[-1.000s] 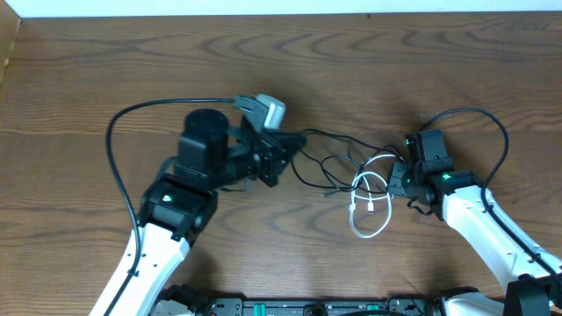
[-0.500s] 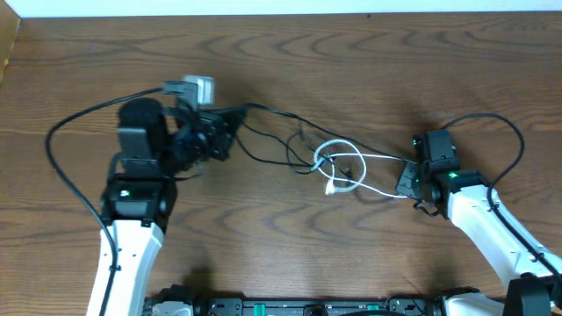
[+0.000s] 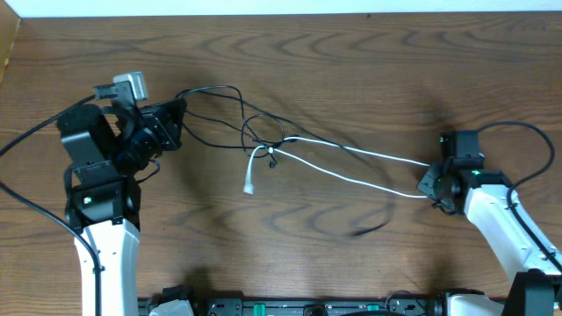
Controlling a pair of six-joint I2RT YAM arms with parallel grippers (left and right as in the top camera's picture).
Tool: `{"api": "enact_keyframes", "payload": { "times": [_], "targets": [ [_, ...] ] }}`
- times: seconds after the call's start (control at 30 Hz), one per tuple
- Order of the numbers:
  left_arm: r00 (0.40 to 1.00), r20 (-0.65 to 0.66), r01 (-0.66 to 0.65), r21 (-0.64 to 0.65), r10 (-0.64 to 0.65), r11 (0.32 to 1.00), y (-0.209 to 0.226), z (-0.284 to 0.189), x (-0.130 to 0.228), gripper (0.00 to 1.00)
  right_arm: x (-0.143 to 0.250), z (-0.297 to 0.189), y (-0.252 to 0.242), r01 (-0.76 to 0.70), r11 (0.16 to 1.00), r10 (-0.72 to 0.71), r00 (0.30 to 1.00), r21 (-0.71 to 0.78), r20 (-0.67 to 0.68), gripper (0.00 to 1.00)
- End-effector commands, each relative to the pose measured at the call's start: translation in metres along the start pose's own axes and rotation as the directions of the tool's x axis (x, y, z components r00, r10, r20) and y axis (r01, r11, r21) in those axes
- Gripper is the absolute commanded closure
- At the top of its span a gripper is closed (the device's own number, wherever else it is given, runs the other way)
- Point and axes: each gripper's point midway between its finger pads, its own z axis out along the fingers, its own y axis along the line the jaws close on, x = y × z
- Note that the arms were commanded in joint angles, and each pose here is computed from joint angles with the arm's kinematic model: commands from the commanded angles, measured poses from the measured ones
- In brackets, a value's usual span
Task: Untangle cables
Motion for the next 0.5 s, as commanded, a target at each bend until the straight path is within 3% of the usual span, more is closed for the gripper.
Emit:
{"api": "enact_keyframes", "payload": {
  "times": [0.0, 0.2, 0.3, 0.37, 0.47],
  "targets": [
    [0.999, 0.034, 0.012, -0.021, -0.012, 1.000, 0.003, -0.006, -0.009, 0.92, -0.008, 0.001, -0.018, -0.056, 0.997, 0.055, 0.998, 0.051, 0.023, 0.80],
    [0.999, -0.010, 0.038, 0.101, -0.037, 0.994, -0.019, -0.006, -0.001, 0.93, -0.013, 0.002, -0.012, -0.082, 0.997, 0.082, 0.997, -0.010, 0.012, 0.66],
    [0.999, -0.044, 0.028, 0.170, -0.020, 0.985, -0.038, -0.003, 0.006, 0.93, -0.011, -0.003, 0.029, 0.058, 0.972, -0.063, 0.998, -0.227, -0.013, 0.59],
    [0.998, -0.069, 0.015, 0.206, -0.001, 0.978, -0.051, 0.001, 0.013, 0.93, -0.005, -0.016, 0.066, 0.190, 0.882, -0.205, 0.979, -0.431, 0.012, 0.52],
    [0.993, -0.114, -0.006, 0.263, 0.037, 0.965, -0.074, 0.009, 0.028, 0.93, 0.015, -0.055, 0.118, 0.368, 0.590, -0.406, 0.905, -0.718, 0.130, 0.46]
  ]
}}
